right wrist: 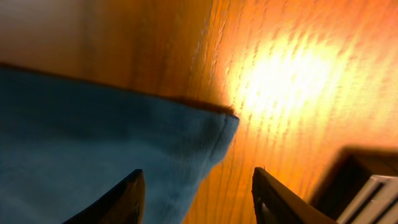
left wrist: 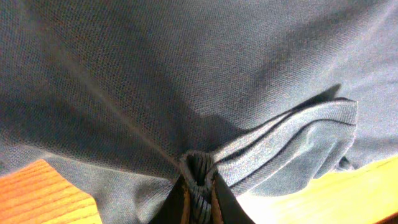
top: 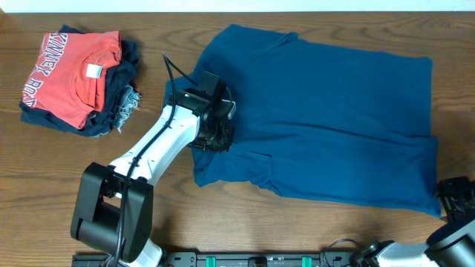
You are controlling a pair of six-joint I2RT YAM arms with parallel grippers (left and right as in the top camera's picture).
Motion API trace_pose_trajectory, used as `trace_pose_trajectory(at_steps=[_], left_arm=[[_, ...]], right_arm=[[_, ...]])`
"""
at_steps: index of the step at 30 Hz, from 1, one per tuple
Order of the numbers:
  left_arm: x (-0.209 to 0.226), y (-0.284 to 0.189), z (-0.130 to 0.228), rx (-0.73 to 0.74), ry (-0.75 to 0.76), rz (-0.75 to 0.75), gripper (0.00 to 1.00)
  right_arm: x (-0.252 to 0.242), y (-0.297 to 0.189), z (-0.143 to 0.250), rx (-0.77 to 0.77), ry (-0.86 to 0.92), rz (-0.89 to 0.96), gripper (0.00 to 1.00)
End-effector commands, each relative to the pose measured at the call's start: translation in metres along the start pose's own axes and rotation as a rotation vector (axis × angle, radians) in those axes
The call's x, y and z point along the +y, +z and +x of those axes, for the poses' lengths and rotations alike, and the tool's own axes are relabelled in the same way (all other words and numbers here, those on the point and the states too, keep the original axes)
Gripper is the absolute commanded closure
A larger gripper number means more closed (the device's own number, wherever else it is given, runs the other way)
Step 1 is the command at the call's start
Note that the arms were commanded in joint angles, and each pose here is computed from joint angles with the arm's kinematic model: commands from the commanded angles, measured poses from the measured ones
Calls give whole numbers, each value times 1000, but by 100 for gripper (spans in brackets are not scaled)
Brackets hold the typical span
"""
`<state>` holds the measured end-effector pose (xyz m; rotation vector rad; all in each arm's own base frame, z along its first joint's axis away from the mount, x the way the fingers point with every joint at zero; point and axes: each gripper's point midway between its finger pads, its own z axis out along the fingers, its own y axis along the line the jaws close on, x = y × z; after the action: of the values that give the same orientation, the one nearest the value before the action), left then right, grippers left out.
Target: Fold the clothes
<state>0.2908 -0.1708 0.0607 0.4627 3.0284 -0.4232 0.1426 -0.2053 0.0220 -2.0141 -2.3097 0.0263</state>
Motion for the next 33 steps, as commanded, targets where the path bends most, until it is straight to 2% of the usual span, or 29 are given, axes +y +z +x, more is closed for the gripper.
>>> trace_pose_trajectory(at_steps=[1,7,13,16,21,27,33], left_arm=[[-2,-9,-8,-30,14,-3,89],[-2,-9,-7,-27,13,-3,85],[-2,-9,-7,-26,13,-3,85],[-2,-9,-5,-20,11,-4,86],[-1,-9,2,9,4,-7,92],[-1,-10,8,34,2,-10,94],[-7,-32,-3,-39,20,-3,94]], right_arm=[[-5,20,5,63,26,46,47],[-9,40,11,131,11,89,55],[-8,37,6,110,2,84,87],[-3,29,3,97,-17,59,98],[23,-2,8,95,-110,-87,99],[36,-53,7,-29,-172,-161,99],[34,-79,5,-116,-168,-196,99]])
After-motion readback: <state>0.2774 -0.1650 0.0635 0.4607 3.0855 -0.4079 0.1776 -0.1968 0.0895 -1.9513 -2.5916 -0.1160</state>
